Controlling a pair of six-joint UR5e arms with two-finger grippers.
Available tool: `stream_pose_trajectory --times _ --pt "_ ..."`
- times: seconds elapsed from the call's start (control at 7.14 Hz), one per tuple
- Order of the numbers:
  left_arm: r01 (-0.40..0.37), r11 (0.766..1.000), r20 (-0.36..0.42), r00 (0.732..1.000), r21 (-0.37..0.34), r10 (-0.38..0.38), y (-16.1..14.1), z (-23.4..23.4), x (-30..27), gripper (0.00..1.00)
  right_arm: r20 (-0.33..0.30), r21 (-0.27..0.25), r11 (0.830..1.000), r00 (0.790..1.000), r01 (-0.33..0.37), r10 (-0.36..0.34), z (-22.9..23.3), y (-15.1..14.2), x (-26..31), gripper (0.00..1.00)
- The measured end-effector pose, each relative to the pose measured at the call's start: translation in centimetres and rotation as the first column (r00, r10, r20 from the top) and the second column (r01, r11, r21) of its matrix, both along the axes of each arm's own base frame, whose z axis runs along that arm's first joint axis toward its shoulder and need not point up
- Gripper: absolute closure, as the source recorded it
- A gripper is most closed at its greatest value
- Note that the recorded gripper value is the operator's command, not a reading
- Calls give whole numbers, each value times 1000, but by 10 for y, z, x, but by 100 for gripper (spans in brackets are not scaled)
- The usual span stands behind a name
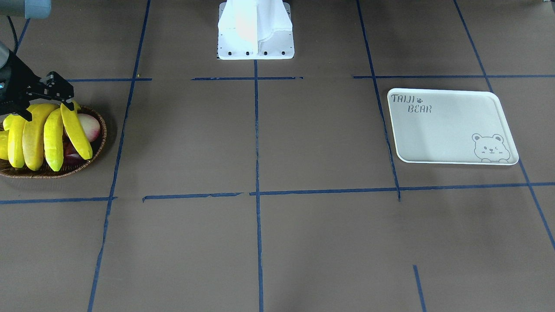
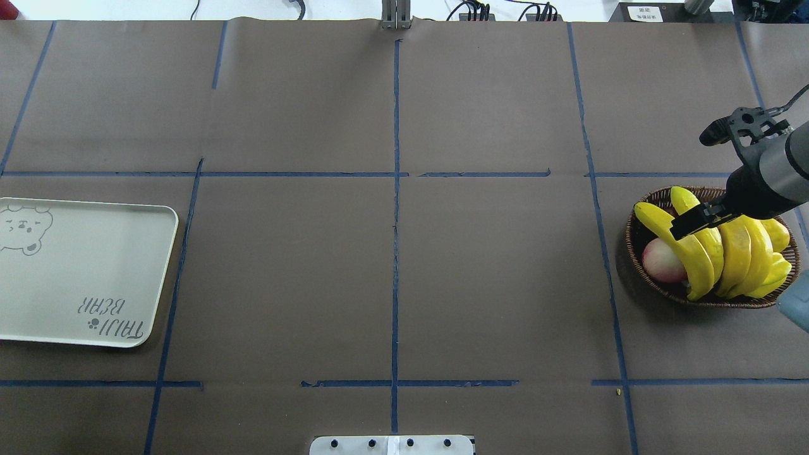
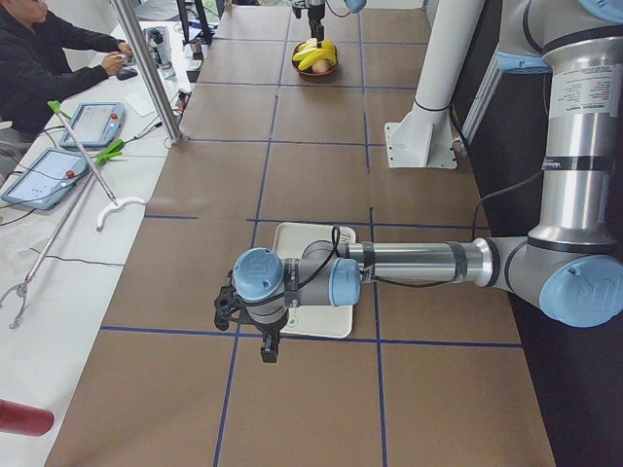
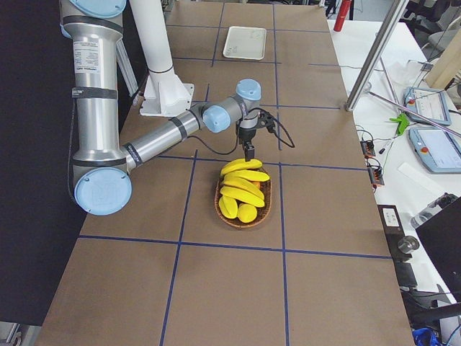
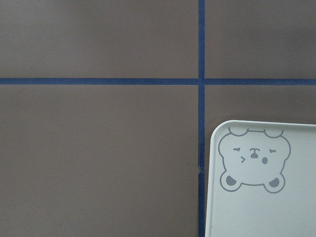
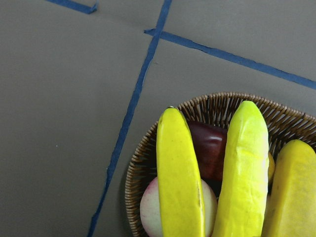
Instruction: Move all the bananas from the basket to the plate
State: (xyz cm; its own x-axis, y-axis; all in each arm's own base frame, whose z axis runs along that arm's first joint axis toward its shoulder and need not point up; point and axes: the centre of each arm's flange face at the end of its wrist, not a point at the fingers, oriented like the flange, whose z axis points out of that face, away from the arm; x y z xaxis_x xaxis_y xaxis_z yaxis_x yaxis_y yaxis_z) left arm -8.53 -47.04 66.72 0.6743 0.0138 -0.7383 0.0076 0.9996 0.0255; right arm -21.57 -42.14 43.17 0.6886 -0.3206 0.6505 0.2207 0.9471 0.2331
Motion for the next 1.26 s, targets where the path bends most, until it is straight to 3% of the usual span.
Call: stream_pose_trajectory --times 0.42,0.56,0.7,0.98,1.26 --pt "0 1000 1 1000 18 0 0 4 0 0 -57 1 1000 998 28 -28 26 18 -34 12" --pt "-1 1000 1 1000 19 1 1 5 0 0 -68 -2 1000 997 30 -30 30 19 -37 21" --pt "-1 1000 1 1000 16 1 1 7 0 0 -75 -7 1000 997 31 -31 33 19 -38 40" --pt "-2 1000 1 1000 12 2 1 9 0 0 -77 -9 1000 997 30 -31 34 19 -37 59" --pt "-2 1000 1 1000 11 2 1 10 1 0 -72 -3 1000 997 28 -28 31 19 -35 98"
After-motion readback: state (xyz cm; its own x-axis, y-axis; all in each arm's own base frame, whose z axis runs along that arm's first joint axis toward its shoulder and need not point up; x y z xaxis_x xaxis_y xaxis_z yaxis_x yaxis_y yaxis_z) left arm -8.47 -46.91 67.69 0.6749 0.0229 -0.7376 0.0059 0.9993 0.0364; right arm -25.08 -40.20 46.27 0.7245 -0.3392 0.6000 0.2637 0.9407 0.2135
